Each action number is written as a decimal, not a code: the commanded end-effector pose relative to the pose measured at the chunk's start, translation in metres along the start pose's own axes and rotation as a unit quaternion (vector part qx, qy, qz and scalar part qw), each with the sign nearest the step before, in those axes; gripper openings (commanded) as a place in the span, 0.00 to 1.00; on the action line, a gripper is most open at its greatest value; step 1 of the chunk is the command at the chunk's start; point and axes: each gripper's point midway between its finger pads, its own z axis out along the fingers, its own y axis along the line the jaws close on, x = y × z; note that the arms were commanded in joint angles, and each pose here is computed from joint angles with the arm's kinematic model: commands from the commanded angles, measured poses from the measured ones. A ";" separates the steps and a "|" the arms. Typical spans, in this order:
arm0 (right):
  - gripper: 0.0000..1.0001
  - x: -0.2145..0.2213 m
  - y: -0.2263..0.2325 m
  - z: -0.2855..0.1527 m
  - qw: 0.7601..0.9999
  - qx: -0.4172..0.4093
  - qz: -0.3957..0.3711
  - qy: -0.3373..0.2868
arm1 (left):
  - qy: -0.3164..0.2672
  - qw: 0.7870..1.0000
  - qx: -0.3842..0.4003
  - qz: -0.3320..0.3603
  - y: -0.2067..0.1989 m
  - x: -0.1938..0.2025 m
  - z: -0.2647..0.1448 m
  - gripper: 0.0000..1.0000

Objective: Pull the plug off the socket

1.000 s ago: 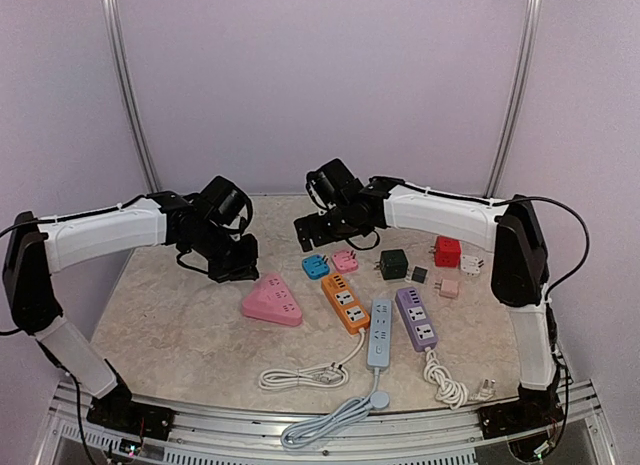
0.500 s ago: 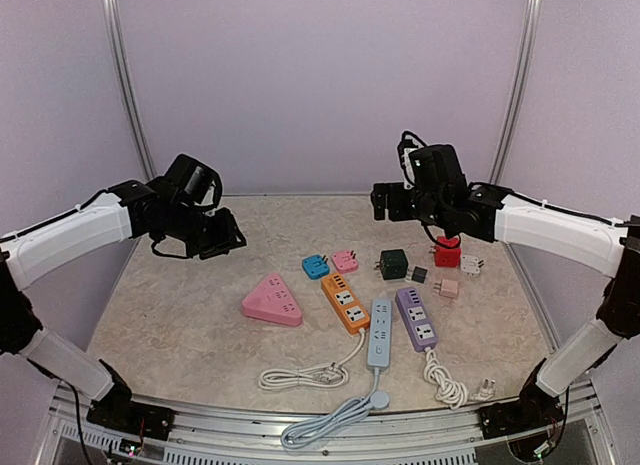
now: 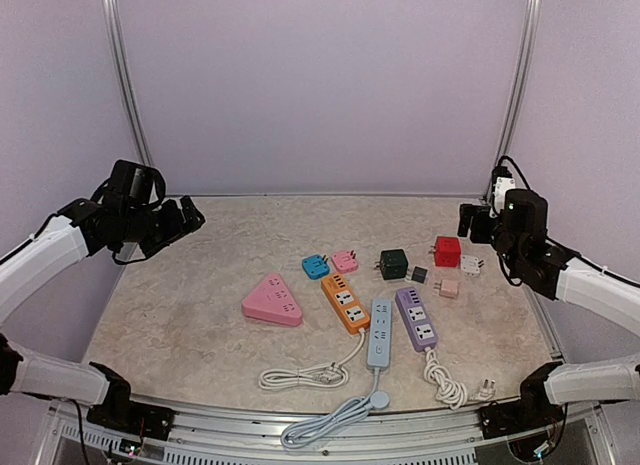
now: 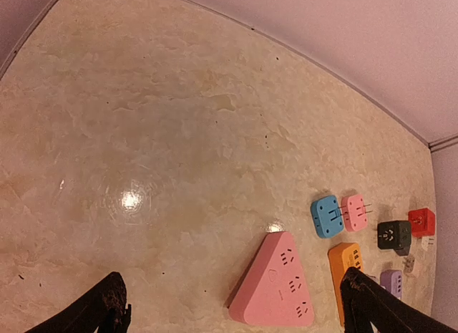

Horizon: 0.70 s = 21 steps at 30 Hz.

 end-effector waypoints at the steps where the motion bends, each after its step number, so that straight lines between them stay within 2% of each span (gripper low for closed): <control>1: 1.00 0.006 -0.042 -0.005 0.998 0.025 -0.017 -0.054 | -0.045 0.999 -0.022 -0.022 0.033 -0.015 -0.005 0.99; 6: 1.00 0.032 -0.105 -0.006 0.994 0.078 0.004 -0.078 | -0.062 0.997 -0.039 -0.010 0.064 -0.016 0.006 0.99; 11: 1.00 0.062 -0.169 -0.009 0.982 0.165 0.029 -0.082 | -0.110 0.993 0.019 0.045 0.073 -0.018 0.020 0.99; 12: 1.00 0.061 -0.176 -0.012 0.979 0.174 0.034 -0.101 | -0.120 0.992 0.016 0.048 0.080 -0.016 0.023 0.99; 16: 1.00 0.083 -0.182 -0.018 0.974 0.186 0.022 -0.124 | -0.155 0.987 -0.026 0.038 0.113 -0.017 0.029 0.99; 21: 0.99 0.081 -0.160 -0.005 0.980 0.118 0.016 -0.162 | -0.184 0.980 -0.067 0.040 0.135 -0.030 0.035 0.99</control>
